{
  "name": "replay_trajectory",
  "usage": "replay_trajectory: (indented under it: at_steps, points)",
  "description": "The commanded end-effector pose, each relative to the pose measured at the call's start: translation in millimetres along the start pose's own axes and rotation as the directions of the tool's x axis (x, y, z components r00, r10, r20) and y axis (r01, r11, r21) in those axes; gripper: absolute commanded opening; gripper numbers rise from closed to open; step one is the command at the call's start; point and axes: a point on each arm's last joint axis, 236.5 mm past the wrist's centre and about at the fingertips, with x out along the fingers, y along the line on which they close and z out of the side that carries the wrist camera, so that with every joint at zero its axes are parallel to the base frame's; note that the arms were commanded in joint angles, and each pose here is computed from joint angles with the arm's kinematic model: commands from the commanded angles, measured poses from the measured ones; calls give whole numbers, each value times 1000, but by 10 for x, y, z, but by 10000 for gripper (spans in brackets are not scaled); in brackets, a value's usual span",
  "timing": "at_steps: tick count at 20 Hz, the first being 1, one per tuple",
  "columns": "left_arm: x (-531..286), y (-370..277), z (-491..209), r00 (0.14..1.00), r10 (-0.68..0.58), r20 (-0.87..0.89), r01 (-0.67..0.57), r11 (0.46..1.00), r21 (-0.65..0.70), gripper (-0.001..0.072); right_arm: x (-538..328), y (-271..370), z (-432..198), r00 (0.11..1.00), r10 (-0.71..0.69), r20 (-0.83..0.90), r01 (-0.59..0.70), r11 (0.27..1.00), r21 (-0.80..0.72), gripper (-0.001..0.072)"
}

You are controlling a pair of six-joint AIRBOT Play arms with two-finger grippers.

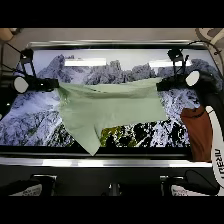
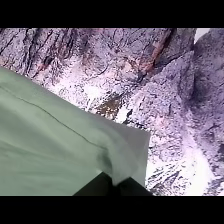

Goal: Fold the shirts.

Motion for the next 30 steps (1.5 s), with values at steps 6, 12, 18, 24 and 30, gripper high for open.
replay_trajectory:
  at_steps: [6, 12, 18, 24, 30]
  points:
    - [96, 171, -907, 913, -6, -408, 10, 1000, 10, 692, -5, -219, -230, 994, 50, -92, -47, 998, 35, 557]
    - [-252, 473, -2016, 787, -78, -612, 13, 994, -110, 507, -387, -601, -1295, 895, 204, -397, -178, 979, 103, 480]
    - [132, 178, -2428, 811, -249, -530, 53, 933, -357, 508, -334, -407, -1342, 871, 292, -396, -252, 956, 151, 427]
    - [341, 58, -2362, 828, -286, -482, 66, 904, -423, 505, -271, -322, -1634, 801, 352, -485, -290, 936, 200, 552]
    - [378, 79, -2308, 844, -277, -459, 66, 904, -423, 29, -111, -309, -1808, 764, 382, -519, -303, 924, 233, 555]
